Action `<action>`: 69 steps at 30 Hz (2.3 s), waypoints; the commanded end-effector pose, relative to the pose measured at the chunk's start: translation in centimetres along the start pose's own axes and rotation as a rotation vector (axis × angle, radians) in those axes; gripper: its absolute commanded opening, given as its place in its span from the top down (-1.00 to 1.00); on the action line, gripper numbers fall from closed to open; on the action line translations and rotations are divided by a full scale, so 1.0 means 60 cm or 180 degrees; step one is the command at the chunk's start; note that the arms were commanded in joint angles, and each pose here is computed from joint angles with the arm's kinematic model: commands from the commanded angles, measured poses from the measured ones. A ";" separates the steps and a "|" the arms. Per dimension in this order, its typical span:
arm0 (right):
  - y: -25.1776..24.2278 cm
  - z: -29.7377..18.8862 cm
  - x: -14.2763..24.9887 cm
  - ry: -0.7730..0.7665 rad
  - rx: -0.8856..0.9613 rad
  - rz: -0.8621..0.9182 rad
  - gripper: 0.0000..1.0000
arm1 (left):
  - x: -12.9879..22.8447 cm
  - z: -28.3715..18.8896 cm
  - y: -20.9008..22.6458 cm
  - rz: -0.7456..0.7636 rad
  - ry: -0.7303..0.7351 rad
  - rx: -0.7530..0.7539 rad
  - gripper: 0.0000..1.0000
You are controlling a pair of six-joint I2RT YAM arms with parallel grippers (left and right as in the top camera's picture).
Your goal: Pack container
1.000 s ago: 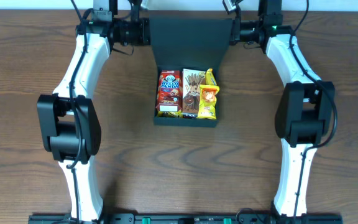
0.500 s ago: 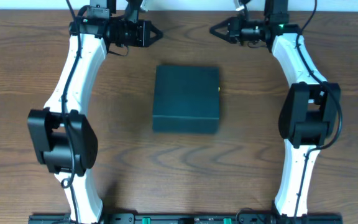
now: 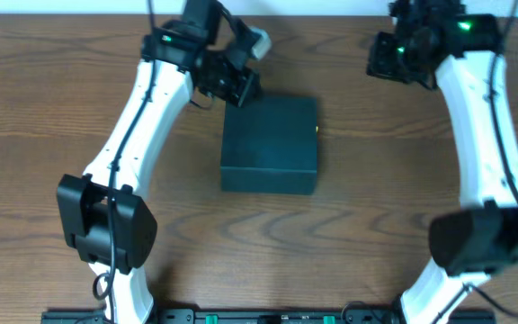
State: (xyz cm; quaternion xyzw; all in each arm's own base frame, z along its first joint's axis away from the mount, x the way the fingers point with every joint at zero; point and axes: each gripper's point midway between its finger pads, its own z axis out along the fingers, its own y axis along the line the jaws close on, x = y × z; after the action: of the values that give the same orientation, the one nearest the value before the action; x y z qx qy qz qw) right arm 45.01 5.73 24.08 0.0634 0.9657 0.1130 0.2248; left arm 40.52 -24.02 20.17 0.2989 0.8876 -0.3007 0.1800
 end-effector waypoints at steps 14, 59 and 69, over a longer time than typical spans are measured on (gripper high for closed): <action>0.008 -0.112 0.181 0.0340 0.0228 -0.0553 0.97 | 0.153 0.127 -0.052 0.0303 0.0814 0.0209 0.88; 0.157 0.302 0.458 -0.0271 -0.0377 -0.0558 0.97 | 0.213 0.175 -0.009 0.0156 0.0893 0.0013 0.88; 0.159 0.255 0.443 -0.0315 -0.0399 -0.0518 0.97 | 0.211 0.170 0.002 0.0035 0.0867 -0.0020 0.88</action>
State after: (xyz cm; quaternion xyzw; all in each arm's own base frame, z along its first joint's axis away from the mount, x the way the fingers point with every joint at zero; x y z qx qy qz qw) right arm 28.53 22.70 -0.03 -0.0330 0.9531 0.1472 0.2623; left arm 33.04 -26.83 8.25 0.3653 0.8833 -0.2787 0.0929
